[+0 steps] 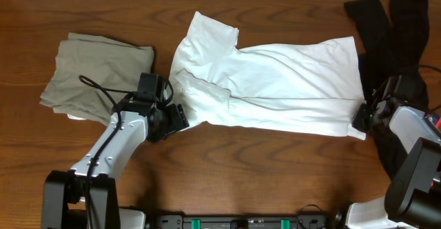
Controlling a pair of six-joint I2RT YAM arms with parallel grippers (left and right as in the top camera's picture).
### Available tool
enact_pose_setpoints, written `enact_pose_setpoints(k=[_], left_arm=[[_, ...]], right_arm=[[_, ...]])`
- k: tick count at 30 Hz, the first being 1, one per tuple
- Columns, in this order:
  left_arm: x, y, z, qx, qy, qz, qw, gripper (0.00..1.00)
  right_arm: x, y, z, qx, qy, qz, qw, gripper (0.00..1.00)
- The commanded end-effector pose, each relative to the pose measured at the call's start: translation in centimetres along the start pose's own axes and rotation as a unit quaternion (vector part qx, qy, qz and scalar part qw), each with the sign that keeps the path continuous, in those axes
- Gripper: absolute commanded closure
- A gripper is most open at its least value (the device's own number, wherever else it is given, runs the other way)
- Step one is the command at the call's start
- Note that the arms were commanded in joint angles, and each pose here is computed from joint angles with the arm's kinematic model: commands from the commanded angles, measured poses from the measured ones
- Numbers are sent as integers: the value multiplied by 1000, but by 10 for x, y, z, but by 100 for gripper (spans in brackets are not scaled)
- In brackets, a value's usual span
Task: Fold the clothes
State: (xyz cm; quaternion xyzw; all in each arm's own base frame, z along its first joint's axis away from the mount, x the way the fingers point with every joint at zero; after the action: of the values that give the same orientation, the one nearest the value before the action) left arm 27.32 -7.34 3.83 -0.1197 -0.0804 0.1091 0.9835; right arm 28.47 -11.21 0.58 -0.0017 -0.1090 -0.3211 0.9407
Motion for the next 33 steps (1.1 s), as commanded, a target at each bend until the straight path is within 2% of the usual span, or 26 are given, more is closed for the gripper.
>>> enact_pose_setpoints(k=[1,6,17,27,28,29,32,33], left_arm=[[6,8,0,24,-13,14,1000,28],[13,12,-1,39,-33,12,999,39],[13,14,-5,40,-32,12,999,40],[2,23,-31,59,12,19,998,40],[1,24,-33,60,15,19,998,44],[1,25,-35,61,17,19,998,53],[4,26,-35,65,11,8,998,81],[6,30,-34,73,7,8,997,94]], right_arm=[[-17,-13,-9,-23,29,-12,999,92],[-18,-13,-9,-23,31,-12,999,92],[-19,-14,-9,-24,34,-12,999,91],[-19,-14,-9,-24,34,-12,999,91],[-19,-14,-9,-24,34,-12,999,91],[-19,-14,-9,-24,34,-12,999,91],[-19,-14,-9,-24,34,-12,999,91],[-19,-14,-9,-24,34,-12,999,91]])
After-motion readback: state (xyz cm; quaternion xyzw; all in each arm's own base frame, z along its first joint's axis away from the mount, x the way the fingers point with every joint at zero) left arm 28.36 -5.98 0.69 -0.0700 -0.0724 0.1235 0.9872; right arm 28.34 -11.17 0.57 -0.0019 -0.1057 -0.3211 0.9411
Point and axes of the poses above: each gripper's point midway between its finger pads, its own z axis back along the fingers, its own y axis along the line the jaws close on, x = y × z, the point moved 1 cm from there along z, back along the fingers, and after that the axes turned 9 degrees about -z, right-handed, at the moved point
